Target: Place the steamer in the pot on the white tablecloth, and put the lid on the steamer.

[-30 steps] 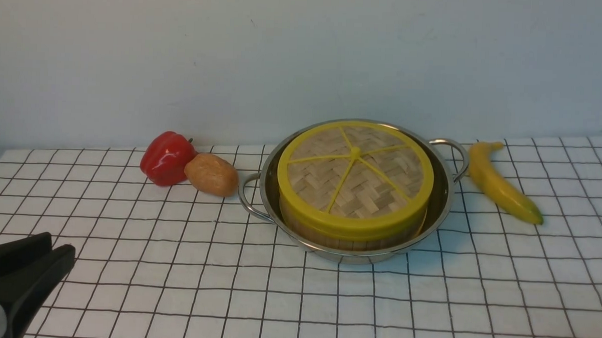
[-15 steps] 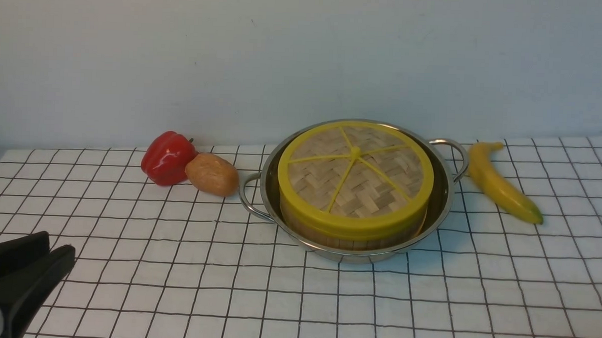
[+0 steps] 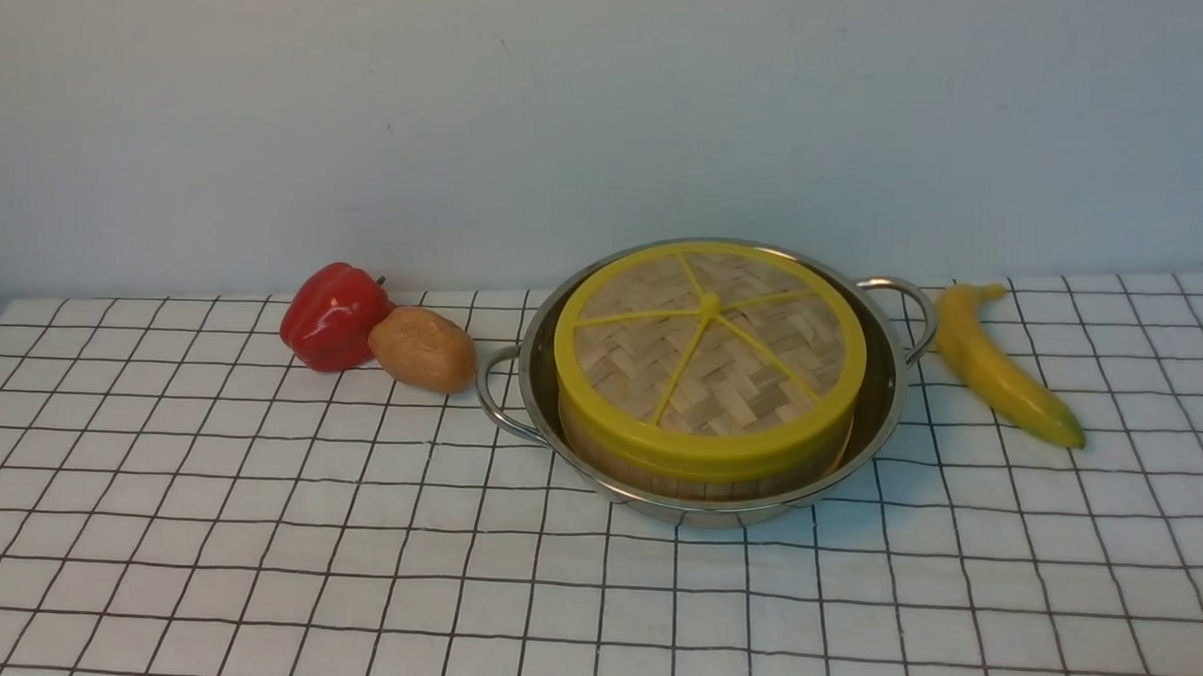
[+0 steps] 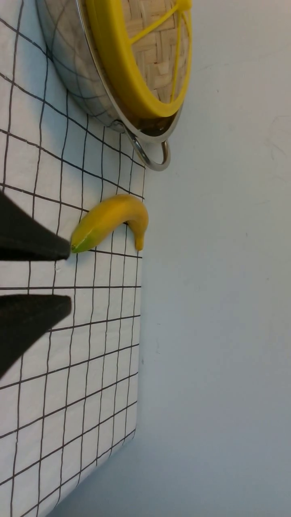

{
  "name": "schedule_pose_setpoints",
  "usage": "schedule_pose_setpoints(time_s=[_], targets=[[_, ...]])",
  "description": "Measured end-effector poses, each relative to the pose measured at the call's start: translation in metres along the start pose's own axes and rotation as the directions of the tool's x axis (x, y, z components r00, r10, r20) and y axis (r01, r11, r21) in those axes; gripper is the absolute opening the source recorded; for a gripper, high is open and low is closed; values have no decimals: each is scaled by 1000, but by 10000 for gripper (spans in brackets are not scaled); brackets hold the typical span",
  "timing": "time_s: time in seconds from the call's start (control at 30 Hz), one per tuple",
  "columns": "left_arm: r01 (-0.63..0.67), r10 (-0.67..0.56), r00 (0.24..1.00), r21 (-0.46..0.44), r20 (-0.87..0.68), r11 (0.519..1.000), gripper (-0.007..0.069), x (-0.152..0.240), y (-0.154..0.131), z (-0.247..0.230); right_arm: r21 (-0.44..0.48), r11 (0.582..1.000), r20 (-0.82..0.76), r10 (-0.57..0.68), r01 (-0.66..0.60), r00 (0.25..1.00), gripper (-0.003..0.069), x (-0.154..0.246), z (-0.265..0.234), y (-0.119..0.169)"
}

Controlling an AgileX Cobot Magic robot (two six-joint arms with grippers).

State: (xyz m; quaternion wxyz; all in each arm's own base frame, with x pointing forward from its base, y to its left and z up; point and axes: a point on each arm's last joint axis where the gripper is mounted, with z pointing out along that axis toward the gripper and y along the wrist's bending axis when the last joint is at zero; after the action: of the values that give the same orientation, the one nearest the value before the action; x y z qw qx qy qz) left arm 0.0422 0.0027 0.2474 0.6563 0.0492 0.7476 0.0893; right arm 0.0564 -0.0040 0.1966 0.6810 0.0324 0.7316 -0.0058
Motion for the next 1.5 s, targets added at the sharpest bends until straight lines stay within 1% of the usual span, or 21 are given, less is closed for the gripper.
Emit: schedule_pose_setpoints(time_s=[0.03,0.13,0.23,0.43,1.07,1.5], targets=[[4,-4,1000,-22,-15,1000,202,14,-2,6,0,1000,0,0,0,1000,160,0,0,0],[8,-9,1000,-35,-22,999,206,40,-6,16,0,1000,0,0,0,1000,166,0,0,0],[7,-8,1000,-40,-8,999,211,50,-8,20,0,1000,0,0,0,1000,170,0,0,0],[7,-6,999,-49,34,999,213,48,-7,20,0,1000,1,0,0,1000,181,0,0,0],[7,-6,999,-49,35,999,242,48,-7,20,0,1000,1,3,-3,1000,213,0,0,0],[7,-6,999,-49,36,999,243,48,-7,20,0,1000,1,4,-4,1000,238,0,0,0]])
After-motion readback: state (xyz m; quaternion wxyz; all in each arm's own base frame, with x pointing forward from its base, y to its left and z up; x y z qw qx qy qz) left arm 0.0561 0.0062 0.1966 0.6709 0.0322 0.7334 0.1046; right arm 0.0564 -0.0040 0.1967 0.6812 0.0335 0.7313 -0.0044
